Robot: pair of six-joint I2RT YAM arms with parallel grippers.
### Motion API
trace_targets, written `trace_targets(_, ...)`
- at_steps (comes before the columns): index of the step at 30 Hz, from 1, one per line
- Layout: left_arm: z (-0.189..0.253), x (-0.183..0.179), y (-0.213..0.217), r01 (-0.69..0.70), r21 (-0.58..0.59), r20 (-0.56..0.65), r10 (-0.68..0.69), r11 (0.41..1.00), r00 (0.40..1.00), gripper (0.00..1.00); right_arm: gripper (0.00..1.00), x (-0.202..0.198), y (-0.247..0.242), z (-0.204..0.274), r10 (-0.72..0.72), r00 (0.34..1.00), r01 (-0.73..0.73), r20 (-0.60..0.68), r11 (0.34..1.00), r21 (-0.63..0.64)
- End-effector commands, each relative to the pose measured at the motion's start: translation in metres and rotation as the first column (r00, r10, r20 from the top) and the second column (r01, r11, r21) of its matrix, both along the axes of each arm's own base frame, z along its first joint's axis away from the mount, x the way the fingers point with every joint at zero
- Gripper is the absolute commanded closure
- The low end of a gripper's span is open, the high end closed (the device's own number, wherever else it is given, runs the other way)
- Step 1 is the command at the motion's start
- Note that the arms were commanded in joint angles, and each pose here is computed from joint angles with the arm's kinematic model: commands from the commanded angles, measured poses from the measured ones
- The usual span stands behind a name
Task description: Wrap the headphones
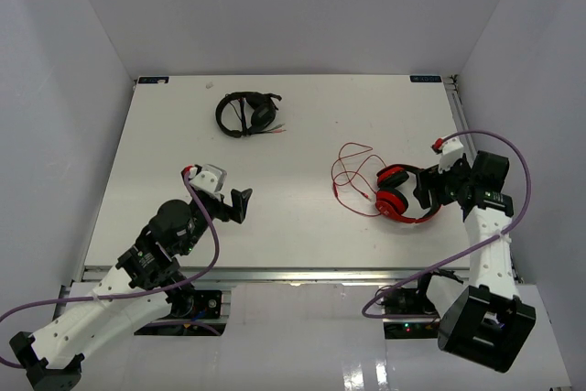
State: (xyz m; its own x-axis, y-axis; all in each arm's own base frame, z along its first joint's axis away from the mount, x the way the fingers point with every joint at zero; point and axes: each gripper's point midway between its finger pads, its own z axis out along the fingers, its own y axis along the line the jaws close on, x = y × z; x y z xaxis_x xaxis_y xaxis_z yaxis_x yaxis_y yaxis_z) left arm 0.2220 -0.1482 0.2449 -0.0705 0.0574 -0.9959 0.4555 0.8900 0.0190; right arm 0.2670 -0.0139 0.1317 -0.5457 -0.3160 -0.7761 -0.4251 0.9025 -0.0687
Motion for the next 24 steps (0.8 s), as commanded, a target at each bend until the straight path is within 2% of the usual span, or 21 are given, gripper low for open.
trace_targets(1,0.000,0.000,-0.001,0.008,0.001,0.002,-0.008,1.000,1.000,0.02,0.10,0.022,-0.027,-0.010,-0.194,0.979,0.195,-0.059,0.981,0.007)
trace_targets(4,0.000,0.000,0.000,0.004,0.001,0.003,-0.004,1.000,1.000,0.02,0.10,0.025,-0.025,-0.030,-0.169,0.973,0.176,-0.157,0.984,0.028)
trace_targets(8,0.000,0.000,-0.001,0.007,0.003,0.003,-0.007,1.000,1.000,0.02,0.07,0.030,-0.030,-0.047,-0.182,0.959,0.190,-0.216,0.982,0.016)
trace_targets(15,0.002,-0.001,-0.001,0.015,-0.001,0.010,-0.015,1.000,1.000,0.02,0.02,0.038,-0.067,-0.068,-0.307,0.935,0.284,-0.180,0.948,-0.141)
trace_targets(18,0.003,-0.002,-0.002,0.020,-0.003,0.011,-0.020,1.000,1.000,0.02,0.01,0.040,-0.073,-0.080,-0.316,0.933,0.288,-0.172,0.942,-0.170)
trace_targets(19,0.003,-0.002,-0.003,0.024,-0.003,0.011,-0.024,1.000,1.000,0.02,0.03,0.041,-0.072,-0.085,-0.312,0.932,0.284,-0.184,0.945,-0.164)
trace_targets(24,0.003,-0.002,-0.003,0.025,-0.003,0.010,-0.025,1.000,1.000,0.02,0.26,0.046,-0.062,-0.111,-0.280,0.913,0.259,-0.297,0.960,-0.108)
